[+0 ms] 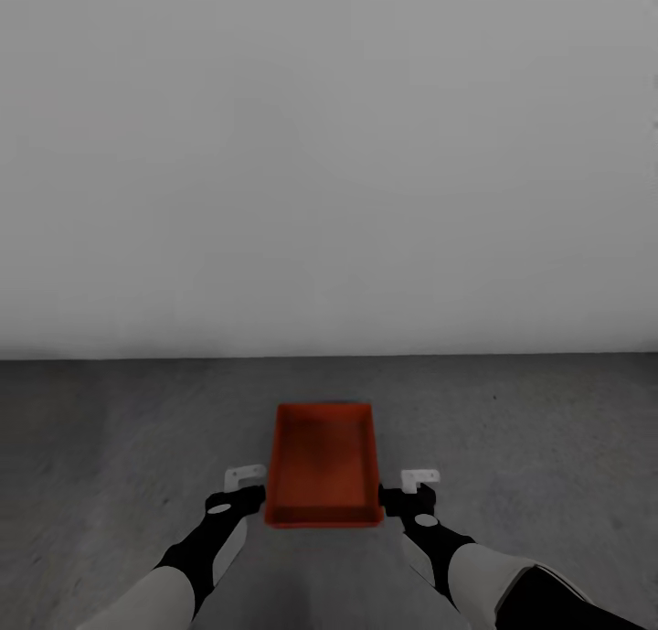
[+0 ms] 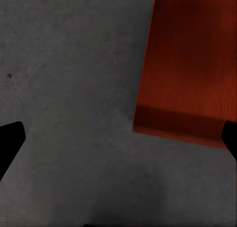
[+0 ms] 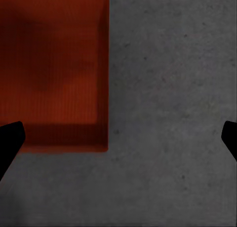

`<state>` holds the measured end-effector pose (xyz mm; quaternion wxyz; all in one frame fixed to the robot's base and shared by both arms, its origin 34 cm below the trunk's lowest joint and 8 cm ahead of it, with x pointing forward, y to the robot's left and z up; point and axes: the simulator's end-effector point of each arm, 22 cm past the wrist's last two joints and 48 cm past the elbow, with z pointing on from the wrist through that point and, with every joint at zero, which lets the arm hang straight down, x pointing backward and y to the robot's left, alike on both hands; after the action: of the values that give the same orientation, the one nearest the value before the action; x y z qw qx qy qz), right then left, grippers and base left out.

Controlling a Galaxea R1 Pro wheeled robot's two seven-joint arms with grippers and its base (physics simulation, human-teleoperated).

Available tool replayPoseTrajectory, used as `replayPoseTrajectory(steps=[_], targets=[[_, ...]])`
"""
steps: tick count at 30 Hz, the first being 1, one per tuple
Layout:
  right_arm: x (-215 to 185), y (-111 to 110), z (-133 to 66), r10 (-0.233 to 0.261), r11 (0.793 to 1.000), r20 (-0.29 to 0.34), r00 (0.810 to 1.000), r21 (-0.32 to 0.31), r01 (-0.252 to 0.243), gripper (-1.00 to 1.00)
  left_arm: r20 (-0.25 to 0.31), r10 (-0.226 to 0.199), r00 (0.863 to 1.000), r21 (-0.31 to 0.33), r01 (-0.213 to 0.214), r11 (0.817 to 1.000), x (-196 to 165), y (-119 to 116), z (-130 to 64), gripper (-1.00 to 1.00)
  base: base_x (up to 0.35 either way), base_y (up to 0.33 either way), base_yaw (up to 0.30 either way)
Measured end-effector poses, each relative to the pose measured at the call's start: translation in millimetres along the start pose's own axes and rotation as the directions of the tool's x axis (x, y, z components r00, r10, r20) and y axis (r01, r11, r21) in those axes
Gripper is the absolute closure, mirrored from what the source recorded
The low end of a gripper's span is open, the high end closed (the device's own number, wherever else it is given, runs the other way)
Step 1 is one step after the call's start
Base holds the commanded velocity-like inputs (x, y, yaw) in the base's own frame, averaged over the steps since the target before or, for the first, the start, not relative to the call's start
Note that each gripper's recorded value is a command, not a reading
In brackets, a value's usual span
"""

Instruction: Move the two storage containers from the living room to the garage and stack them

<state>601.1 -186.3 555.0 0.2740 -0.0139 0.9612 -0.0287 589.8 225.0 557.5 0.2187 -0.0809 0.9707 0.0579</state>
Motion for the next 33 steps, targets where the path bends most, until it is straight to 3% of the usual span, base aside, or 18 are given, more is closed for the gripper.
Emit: replayPoseTrajectory(steps=[33], targets=[[-0.1,0.0,-0.2,0.0,1.0,0.0,1.0,0.0,0.0,-1.0,-0.003,0.002,1.0,-0.007,-0.002,1.0,1.8,2.7,0.2,-1.0,-0.321,0.035,0.0]])
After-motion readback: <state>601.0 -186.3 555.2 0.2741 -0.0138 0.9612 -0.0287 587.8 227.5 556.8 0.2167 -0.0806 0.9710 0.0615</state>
